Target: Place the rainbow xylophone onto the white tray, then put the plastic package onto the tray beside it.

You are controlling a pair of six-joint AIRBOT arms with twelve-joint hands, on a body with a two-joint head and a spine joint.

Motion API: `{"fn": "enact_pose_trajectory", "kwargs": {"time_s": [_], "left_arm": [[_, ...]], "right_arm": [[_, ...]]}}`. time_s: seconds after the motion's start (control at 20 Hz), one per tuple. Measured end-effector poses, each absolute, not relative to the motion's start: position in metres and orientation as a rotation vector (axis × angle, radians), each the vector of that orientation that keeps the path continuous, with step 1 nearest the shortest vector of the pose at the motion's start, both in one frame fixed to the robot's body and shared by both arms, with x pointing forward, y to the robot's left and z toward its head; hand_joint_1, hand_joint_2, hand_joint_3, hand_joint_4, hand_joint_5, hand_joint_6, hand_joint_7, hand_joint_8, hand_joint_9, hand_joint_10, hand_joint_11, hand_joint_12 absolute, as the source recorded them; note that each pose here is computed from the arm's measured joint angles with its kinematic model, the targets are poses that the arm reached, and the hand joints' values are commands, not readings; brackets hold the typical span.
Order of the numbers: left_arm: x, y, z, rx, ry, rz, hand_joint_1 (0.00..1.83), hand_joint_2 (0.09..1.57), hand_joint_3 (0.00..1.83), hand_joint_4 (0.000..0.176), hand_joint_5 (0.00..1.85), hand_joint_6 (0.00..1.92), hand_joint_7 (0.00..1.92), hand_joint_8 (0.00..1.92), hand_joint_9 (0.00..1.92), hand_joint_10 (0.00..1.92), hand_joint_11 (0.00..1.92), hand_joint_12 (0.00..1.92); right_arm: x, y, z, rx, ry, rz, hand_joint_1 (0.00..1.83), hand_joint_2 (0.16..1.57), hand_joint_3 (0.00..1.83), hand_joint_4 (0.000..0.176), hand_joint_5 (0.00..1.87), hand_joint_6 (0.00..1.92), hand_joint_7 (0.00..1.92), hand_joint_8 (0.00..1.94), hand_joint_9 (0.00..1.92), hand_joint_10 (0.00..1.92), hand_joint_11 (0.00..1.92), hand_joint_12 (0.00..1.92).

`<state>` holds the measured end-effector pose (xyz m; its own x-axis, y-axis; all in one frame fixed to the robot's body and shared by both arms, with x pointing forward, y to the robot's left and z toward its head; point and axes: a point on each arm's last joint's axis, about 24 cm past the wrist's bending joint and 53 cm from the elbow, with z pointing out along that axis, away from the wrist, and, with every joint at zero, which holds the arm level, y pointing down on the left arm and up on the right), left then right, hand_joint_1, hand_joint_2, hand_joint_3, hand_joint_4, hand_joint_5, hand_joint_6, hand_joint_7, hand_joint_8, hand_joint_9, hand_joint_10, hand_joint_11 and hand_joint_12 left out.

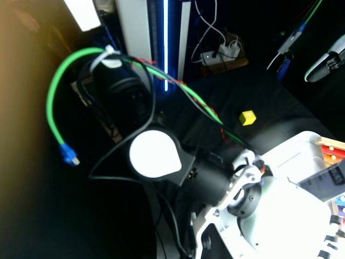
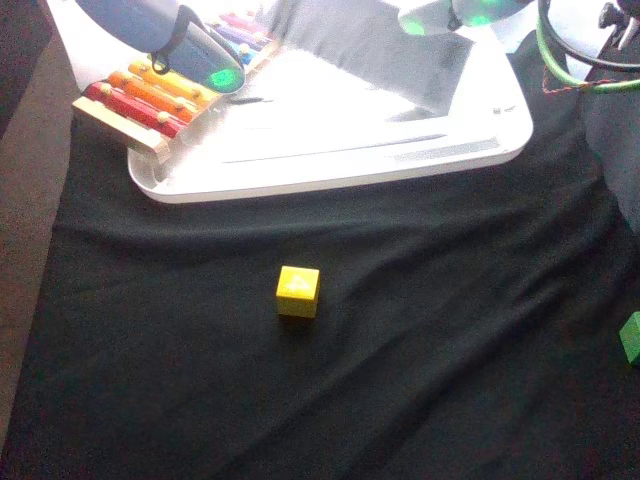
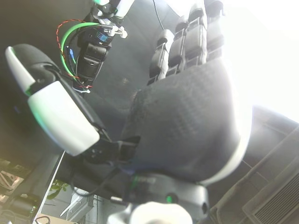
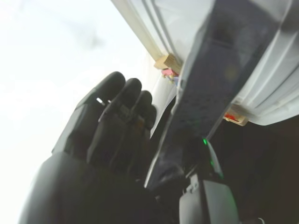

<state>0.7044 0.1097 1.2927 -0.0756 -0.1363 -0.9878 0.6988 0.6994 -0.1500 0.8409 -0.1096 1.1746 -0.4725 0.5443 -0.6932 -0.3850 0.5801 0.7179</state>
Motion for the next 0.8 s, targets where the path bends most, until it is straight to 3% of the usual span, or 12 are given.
{"fn": "enact_pose_trajectory", "kwargs": {"time_s": [0.05,0.1,0.15,0.2,0.25,0.3,0.35,0.4,0.6,0.65,0.7,0.8], "left_arm": [[0.704,0.110,1.293,0.485,1.498,-0.737,0.72,0.69,0.00,0.063,0.00,0.00,0.04,0.00,0.06,0.00,0.00,0.40],[0.704,0.110,1.293,0.484,1.498,-0.738,0.70,0.68,0.00,0.044,0.00,0.00,0.04,0.00,0.06,0.00,0.00,0.32],[0.704,0.110,1.293,0.484,1.498,-0.738,0.69,0.69,0.00,0.044,0.00,0.00,0.05,0.00,0.07,0.00,0.00,0.31],[0.704,0.110,1.293,0.483,1.498,-0.738,0.70,0.69,0.00,0.050,0.00,0.00,0.06,0.00,0.08,0.01,0.00,0.29],[0.704,0.110,1.293,0.484,1.498,-0.738,0.71,0.69,0.00,0.057,0.00,0.00,0.07,0.00,0.08,0.00,0.00,0.28],[0.705,0.110,1.293,0.483,1.499,-0.738,0.70,0.69,0.00,0.067,0.00,0.00,0.07,0.00,0.07,0.00,0.00,0.26],[0.705,0.110,1.293,0.483,1.499,-0.738,0.71,0.69,0.00,0.069,0.00,0.00,0.07,0.00,0.07,0.00,0.00,0.23],[0.705,0.110,1.293,0.482,1.499,-0.739,0.70,0.69,0.00,0.066,0.00,0.00,0.05,0.00,0.07,0.00,0.00,0.27],[0.705,0.111,1.289,0.469,1.512,-0.747,0.67,0.69,0.00,0.015,0.00,0.00,0.00,0.00,0.06,0.00,0.00,0.33],[0.706,0.111,1.288,0.467,1.516,-0.743,0.67,0.67,0.00,0.040,0.00,0.00,0.00,0.00,0.06,0.00,0.00,0.29],[0.706,0.112,1.286,0.462,1.521,-0.745,0.68,0.67,0.00,0.046,0.00,0.00,0.06,0.01,0.12,0.01,0.00,0.31],[0.707,0.113,1.285,0.442,1.527,-0.761,0.70,0.67,0.00,0.034,0.00,0.00,0.11,0.01,0.17,0.01,0.00,0.44]], "right_arm": [[0.841,-0.110,1.175,0.135,1.750,1.098,0.73,0.94,0.00,0.049,0.41,0.00,0.46,0.00,0.49,0.00,0.09,0.95],[0.841,-0.110,1.175,0.136,1.750,1.098,0.70,0.89,0.00,0.100,0.35,0.00,0.42,0.00,0.46,0.00,0.08,0.92],[0.841,-0.110,1.175,0.136,1.750,1.098,0.66,0.85,0.00,0.100,0.34,0.00,0.42,0.00,0.47,0.00,0.11,0.88],[0.841,-0.110,1.175,0.138,1.751,1.100,0.67,0.83,0.00,0.130,0.28,0.00,0.36,0.00,0.44,0.00,0.11,0.87],[0.841,-0.110,1.175,0.141,1.751,1.103,0.66,0.82,0.00,0.136,0.24,0.00,0.31,0.00,0.38,0.00,0.05,0.89],[0.841,-0.110,1.175,0.143,1.751,1.106,0.67,0.78,0.00,0.165,0.19,0.00,0.27,0.00,0.32,0.00,0.03,0.85],[0.840,-0.111,1.175,0.145,1.751,1.106,0.72,0.77,0.00,0.140,0.17,0.00,0.25,0.00,0.30,0.00,0.02,0.79],[0.839,-0.111,1.176,0.147,1.752,1.112,0.68,0.74,0.00,0.169,0.09,0.00,0.23,0.00,0.29,0.00,0.05,0.75],[0.835,-0.120,1.183,0.159,1.742,1.149,0.76,0.76,0.01,0.176,0.05,0.00,0.13,0.00,0.17,0.00,0.00,0.62],[0.833,-0.121,1.185,0.155,1.740,1.157,0.75,0.76,0.00,0.176,0.05,0.00,0.12,0.00,0.16,0.00,0.00,0.58],[0.830,-0.123,1.188,0.150,1.737,1.166,0.76,0.75,0.00,0.176,0.03,0.00,0.11,0.00,0.15,0.00,0.00,0.58],[0.824,-0.123,1.194,0.141,1.727,1.196,0.79,0.72,0.00,0.176,0.00,0.00,0.08,0.00,0.12,0.00,0.00,0.65]]}}
